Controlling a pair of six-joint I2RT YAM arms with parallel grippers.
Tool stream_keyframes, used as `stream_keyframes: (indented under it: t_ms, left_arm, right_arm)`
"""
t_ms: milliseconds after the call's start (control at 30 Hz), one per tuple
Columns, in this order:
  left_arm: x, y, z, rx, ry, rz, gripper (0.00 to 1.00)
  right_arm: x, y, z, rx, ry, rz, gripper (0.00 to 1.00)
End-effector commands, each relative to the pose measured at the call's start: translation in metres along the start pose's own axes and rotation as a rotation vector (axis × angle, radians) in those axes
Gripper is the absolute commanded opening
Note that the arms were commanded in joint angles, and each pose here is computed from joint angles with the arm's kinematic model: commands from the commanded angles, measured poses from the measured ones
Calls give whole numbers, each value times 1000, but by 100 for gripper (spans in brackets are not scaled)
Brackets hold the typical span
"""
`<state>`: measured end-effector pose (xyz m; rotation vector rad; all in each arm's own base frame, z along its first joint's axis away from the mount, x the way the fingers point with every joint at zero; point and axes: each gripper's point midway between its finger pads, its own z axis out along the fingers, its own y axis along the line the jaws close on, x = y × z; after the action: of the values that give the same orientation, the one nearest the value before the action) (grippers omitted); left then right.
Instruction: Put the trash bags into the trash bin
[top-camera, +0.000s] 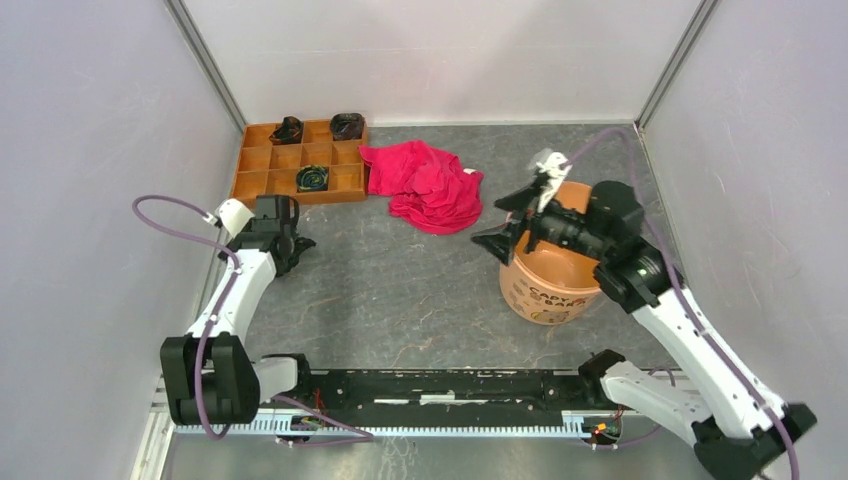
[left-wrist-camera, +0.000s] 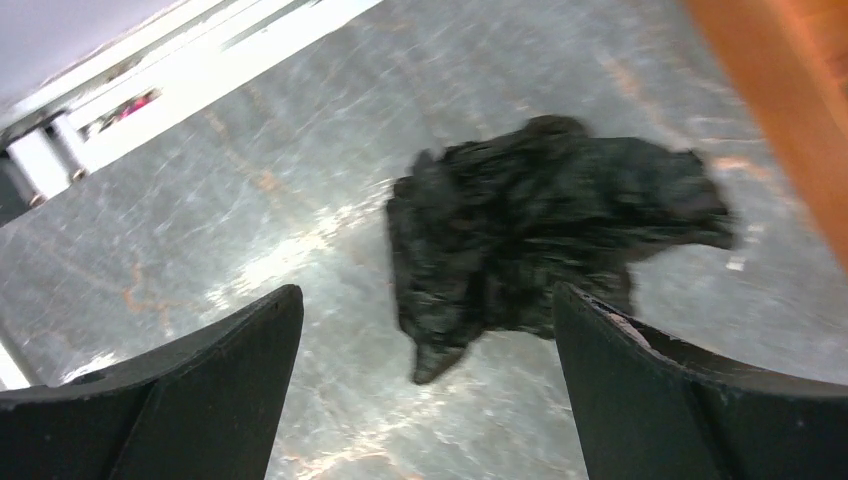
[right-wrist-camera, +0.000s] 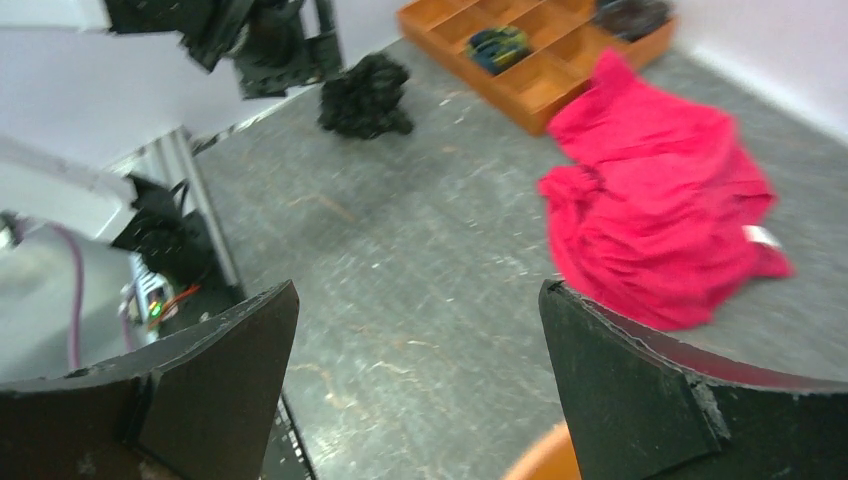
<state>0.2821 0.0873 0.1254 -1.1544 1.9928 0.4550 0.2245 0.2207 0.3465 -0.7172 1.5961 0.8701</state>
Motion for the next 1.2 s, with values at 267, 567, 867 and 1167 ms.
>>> stream_keyframes:
  t_ms: [267, 567, 867, 1167]
  left_arm:
    - [56, 12, 26, 25, 209, -57, 99]
    - [79, -18, 14, 215, 341, -21, 73]
    - [111, -57, -40, 593, 562, 12, 54]
    - [148, -76, -110, 973, 762, 90, 36]
  right_arm:
    - [122, 47, 78, 208, 516, -317, 98]
    - [193, -25, 36, 598, 678, -448, 98]
    - [217, -92, -12, 892, 761, -467, 98]
    - [236, -100, -21, 795, 737, -315, 98]
